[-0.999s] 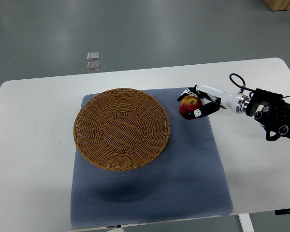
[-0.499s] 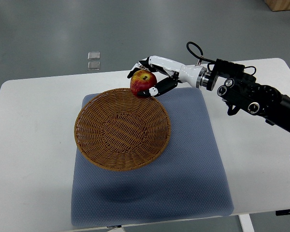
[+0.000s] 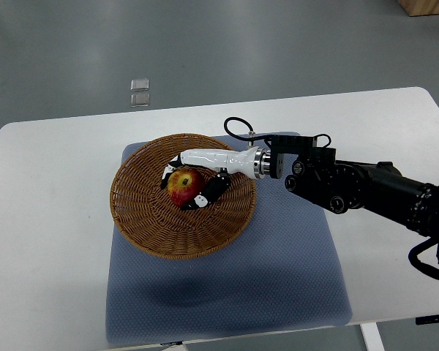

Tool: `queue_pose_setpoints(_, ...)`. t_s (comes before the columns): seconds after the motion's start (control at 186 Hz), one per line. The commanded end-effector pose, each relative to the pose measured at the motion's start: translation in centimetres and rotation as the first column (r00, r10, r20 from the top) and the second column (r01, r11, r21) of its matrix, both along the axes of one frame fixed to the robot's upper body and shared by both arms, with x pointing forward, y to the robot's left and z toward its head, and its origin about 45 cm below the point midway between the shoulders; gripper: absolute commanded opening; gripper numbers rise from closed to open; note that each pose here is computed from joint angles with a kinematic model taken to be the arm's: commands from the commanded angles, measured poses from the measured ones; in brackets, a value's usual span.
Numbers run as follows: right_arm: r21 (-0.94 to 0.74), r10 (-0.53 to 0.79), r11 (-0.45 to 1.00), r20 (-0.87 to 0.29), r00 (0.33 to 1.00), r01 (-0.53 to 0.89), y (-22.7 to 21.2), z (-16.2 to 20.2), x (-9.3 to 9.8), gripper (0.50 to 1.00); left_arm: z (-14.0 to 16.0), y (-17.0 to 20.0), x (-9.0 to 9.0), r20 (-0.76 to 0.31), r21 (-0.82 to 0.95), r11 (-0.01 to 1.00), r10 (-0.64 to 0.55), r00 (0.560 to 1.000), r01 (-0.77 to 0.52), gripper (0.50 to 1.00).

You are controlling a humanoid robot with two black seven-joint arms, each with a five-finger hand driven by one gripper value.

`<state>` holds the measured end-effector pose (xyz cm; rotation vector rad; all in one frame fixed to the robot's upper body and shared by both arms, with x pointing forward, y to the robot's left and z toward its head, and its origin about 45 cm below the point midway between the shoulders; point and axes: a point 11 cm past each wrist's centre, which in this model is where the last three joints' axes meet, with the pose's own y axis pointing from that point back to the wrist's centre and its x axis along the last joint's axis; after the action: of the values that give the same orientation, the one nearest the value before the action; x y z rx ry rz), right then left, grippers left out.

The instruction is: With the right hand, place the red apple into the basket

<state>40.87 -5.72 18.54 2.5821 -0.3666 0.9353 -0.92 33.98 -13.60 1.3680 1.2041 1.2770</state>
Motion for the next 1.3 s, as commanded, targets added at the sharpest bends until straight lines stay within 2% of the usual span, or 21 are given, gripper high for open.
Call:
queue_pose_setpoints(0.0, 0.003, -0.006, 1.0, -0.01, 1.0, 0.007, -0.1, -0.3, -0.1, 0.841, 0.0, -0.1, 0.0, 0.0, -0.002, 1.0, -0.002, 1.0, 0.002, 1.0)
queue_pose_setpoints(0.005, 0.003, -0.006, 1.0, -0.01, 1.0, 0.007, -0.1, -0.3, -0.1, 0.842, 0.0, -0.1, 0.0, 0.0, -0.002, 1.0, -0.002, 1.0, 0.002, 1.0)
queue_pose_setpoints(0.021, 0.006, -0.008, 1.0, -0.01, 1.0, 0.008, -0.1, -0.3, -0.1, 0.909, 0.0, 0.0, 0.0, 0.0, 0.0, 1.0, -0.002, 1.0, 0.002, 1.0)
queue_pose_setpoints(0.043, 0.007, -0.009, 1.0, -0.011, 1.0, 0.009, -0.1, -0.3, -0.1, 0.923, 0.0, 0.0, 0.1, 0.001, 0.0, 1.0, -0.002, 1.0, 0.002, 1.0)
queue_pose_setpoints(0.242, 0.025, -0.014, 1.0, -0.023, 1.0, 0.015, -0.1, 0.1, 0.0, 0.924, 0.0, 0.0, 0.2, 0.003, 0.0, 1.0, -0.003, 1.0, 0.003, 1.0)
queue_pose_setpoints(0.381, 0.14, -0.05, 0.989, -0.04, 0.998, 0.056, 0.6, 2.5, 0.9, 0.924, 0.0, 0.0, 0.2, 0.003, 0.0, 1.0, -0.001, 1.0, 0.001, 1.0)
queue_pose_setpoints(0.387, 0.211, -0.073, 0.974, -0.07, 0.995, 0.086, 0.7, 3.8, 1.4, 0.924, 0.0, 0.0, 0.2, 0.003, 0.0, 1.0, -0.001, 1.0, 0.001, 1.0)
queue_pose_setpoints(0.451, 0.296, -0.103, 0.945, -0.128, 0.986, 0.138, 0.4, 5.2, 2.2, 0.921, 0.0, 0.0, 0.2, 0.003, 0.0, 1.0, -0.001, 1.0, 0.001, 1.0)
queue_pose_setpoints(0.505, 0.296, -0.103, 0.945, -0.128, 0.986, 0.138, 0.4, 5.2, 2.2, 0.921, 0.0, 0.0, 0.2, 0.003, 0.0, 1.0, -0.001, 1.0, 0.001, 1.0)
queue_pose_setpoints(0.51, 0.352, -0.139, 0.914, -0.197, 0.971, 0.202, -0.2, 5.8, 3.0, 0.921, 0.0, 0.0, 0.2, 0.003, 0.0, 1.0, -0.001, 1.0, 0.001, 1.0)
queue_pose_setpoints(0.537, 0.368, -0.175, 0.894, -0.235, 0.956, 0.254, -1.2, 6.0, 3.6, 0.921, 0.0, 0.0, 0.2, 0.003, 0.0, 1.0, -0.001, 1.0, 0.001, 1.0)
queue_pose_setpoints(0.612, 0.378, -0.2, 0.88, -0.258, 0.945, 0.289, -1.8, 6.2, 4.0, 0.919, 0.0, 0.0, 0.2, 0.003, 0.0, 1.0, -0.001, 1.0, 0.001, 1.0)
queue_pose_setpoints(0.623, 0.4, -0.266, 0.825, -0.347, 0.899, 0.399, -3.4, 5.5, 4.7, 0.919, 0.0, 0.0, 0.2, 0.003, 0.0, 1.0, -0.001, 1.0, 0.001, 1.0)
queue_pose_setpoints(0.725, 0.411, -0.394, 0.688, -0.48, 0.784, 0.598, -8.0, 3.9, 5.9, 0.917, 0.0, 0.0, 0.2, 0.003, 0.0, 1.0, -0.001, 1.0, 0.001, 1.0)
queue_pose_setpoints(0.8, 0.39, -0.476, 0.582, -0.548, 0.688, 0.714, -11.0, 2.3, 6.2, 0.917, 0.0, 0.0, 0.3, 0.004, 0.0, 1.0, -0.002, 1.0, 0.002, 1.0)
queue_pose_setpoints(0.848, 0.39, -0.476, 0.582, -0.548, 0.688, 0.714, -11.0, 2.3, 6.2, 0.917, 0.0, 0.0, 0.3, 0.004, 0.0, 1.0, -0.002, 1.0, 0.002, 1.0)
queue_pose_setpoints(0.854, 0.377, -0.511, 0.511, -0.589, 0.626, 0.772, -12.8, 1.4, 6.2, 0.917, 0.0, 0.0, 0.3, 0.004, 0.0, 1.0, -0.002, 1.0, 0.002, 1.0)
queue_pose_setpoints(0.859, 0.376, -0.516, 0.498, -0.596, 0.616, 0.781, -13.1, 1.3, 6.2, 0.919, 0.0, 0.0, 0.3, 0.004, 0.0, 1.0, -0.002, 1.0, 0.002, 1.0)
queue_pose_setpoints(0.923, 0.368, -0.534, 0.432, -0.631, 0.563, 0.823, -15.0, 0.7, 6.2, 0.919, 0.0, 0.0, 0.3, 0.004, 0.0, 1.0, -0.002, 1.0, 0.002, 1.0)
queue_pose_setpoints(1.085, 0.371, -0.528, 0.287, -0.708, 0.47, 0.883, -19.0, -0.5, 5.6, 0.924, 0.0, 0.0, 0.3, 0.005, 0.0, 1.0, 0.0, 1.0, 0.0, 1.0)
queue_pose_setpoints(1.294, 0.348, -0.534, 0.28, -0.717, 0.447, 0.894, -19.5, -1.9, 4.8, 0.924, 0.0, 0.0, 0.3, 0.005, 0.0, 1.0, 0.0, 1.0, 0.0, 1.0)
